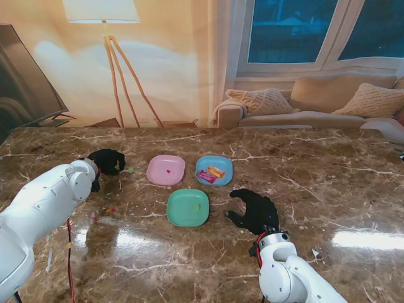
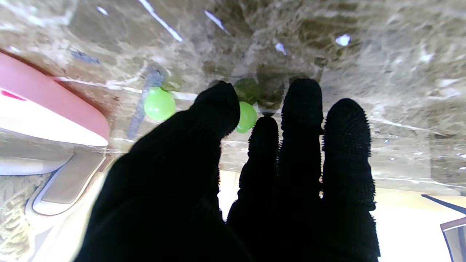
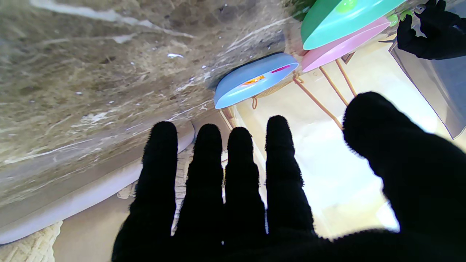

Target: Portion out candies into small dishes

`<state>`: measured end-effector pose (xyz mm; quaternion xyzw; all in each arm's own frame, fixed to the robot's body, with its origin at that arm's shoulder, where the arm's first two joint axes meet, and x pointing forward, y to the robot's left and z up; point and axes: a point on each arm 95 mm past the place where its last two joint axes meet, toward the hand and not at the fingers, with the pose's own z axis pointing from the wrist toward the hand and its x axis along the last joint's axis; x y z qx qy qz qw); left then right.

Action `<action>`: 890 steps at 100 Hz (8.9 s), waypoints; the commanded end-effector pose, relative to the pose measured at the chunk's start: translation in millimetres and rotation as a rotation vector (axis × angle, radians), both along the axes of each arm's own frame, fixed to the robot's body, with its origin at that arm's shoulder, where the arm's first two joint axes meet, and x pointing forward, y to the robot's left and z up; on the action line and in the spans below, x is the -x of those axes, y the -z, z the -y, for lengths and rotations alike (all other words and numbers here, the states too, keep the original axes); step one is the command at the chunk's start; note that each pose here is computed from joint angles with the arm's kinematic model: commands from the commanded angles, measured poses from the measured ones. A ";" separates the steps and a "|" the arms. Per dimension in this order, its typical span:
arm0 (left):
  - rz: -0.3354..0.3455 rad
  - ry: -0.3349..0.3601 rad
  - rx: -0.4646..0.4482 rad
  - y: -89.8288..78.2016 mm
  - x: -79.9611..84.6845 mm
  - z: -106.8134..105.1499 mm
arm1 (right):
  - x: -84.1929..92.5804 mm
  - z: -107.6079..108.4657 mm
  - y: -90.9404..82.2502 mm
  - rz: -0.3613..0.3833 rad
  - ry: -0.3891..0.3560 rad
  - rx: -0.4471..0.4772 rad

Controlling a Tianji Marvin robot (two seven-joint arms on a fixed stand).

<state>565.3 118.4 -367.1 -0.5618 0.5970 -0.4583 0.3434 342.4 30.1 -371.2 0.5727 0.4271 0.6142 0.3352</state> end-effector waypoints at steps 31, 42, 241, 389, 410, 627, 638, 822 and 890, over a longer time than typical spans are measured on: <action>-0.053 0.010 0.007 30.3 24.1 -6.8 | 2.5 0.1 6.9 -0.029 -0.002 -0.003; -0.038 0.015 0.017 24.5 23.4 -6.2 | 2.3 0.1 7.2 -0.028 -0.002 -0.003; 0.057 -0.048 0.001 -9.0 1.2 -7.5 | 3.1 1.4 10.1 -0.065 -0.017 -0.030; 0.038 -0.050 -0.073 5.1 -0.7 -2.8 | 0.9 1.8 14.9 -0.099 -0.038 -0.035; 0.022 -0.053 -0.090 7.6 1.0 -5.6 | 0.8 1.5 15.7 -0.102 -0.041 -0.038; -0.010 -0.017 -0.110 19.8 11.7 -12.2 | 0.0 1.3 17.6 -0.111 -0.054 -0.047; -0.002 -0.020 -0.106 19.8 12.1 -12.7 | 0.0 1.2 17.4 -0.111 -0.056 -0.046; 0.285 0.501 0.159 -31.3 123.8 156.9 | 6.0 6.3 14.1 -0.073 -0.035 -0.075; 0.233 0.646 0.110 -23.5 129.2 173.1 | 6.9 5.7 13.5 -0.068 -0.035 -0.075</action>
